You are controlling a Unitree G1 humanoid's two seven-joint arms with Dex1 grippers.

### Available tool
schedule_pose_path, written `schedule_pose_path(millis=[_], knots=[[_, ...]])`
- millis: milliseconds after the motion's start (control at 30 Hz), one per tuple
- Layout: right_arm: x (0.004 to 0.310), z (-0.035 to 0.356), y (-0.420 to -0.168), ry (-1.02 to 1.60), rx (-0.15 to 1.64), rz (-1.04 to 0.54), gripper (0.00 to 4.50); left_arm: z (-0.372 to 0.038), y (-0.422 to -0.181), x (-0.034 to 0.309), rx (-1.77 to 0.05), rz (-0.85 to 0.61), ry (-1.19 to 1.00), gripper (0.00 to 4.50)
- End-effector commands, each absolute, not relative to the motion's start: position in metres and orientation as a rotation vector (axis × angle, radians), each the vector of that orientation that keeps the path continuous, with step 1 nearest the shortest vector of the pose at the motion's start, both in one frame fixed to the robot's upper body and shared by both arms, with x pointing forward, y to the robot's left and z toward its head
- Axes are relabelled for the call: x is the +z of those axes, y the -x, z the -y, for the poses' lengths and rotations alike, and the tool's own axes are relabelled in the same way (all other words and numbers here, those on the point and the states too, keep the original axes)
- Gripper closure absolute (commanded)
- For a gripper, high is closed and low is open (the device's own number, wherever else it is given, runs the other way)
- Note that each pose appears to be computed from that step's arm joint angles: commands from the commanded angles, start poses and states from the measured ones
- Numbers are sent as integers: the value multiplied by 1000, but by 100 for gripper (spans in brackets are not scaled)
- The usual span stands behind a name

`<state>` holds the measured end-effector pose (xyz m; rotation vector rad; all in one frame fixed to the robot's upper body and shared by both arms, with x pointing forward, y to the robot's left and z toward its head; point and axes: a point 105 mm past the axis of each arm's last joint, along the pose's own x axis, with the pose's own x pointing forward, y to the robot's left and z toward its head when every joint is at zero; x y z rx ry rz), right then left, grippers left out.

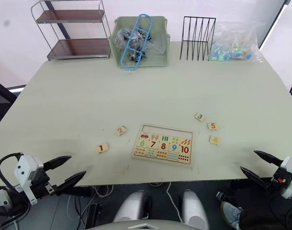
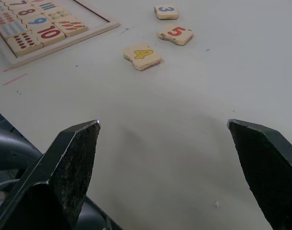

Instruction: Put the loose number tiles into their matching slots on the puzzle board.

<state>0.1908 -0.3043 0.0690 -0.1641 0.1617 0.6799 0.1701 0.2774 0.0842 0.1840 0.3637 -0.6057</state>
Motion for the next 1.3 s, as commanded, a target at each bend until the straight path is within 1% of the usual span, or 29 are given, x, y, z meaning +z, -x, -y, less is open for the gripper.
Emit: schedule_pose_path(millis=[33, 167, 533, 800, 933, 1000, 1100, 1300], knots=[[80, 302, -195, 199, 681, -102, 3, -276, -173, 90, -613, -332, -195, 0], [85, 288, -203, 206, 699, -68, 3, -275, -177, 90, -615, -325, -182, 0], [92, 285, -209, 222, 703, -46, 3, -276, -180, 89, -623, -316, -188, 0], [98, 280, -211, 220, 731, -28, 3, -275, -180, 91, -673, -309, -219, 0], [103, 278, -206, 188, 790, -5, 3, -274, -186, 97, -705, -290, -231, 0], [108, 274, -203, 167, 842, 21, 3, -274, -190, 101, -729, -281, -249, 0], [113, 264, -193, 128, 967, 25, 3, -274, -199, 106, -770, -272, -268, 0], [118, 253, -182, 118, 1087, 49, 3, -276, -213, 106, -863, -290, -328, 0]])
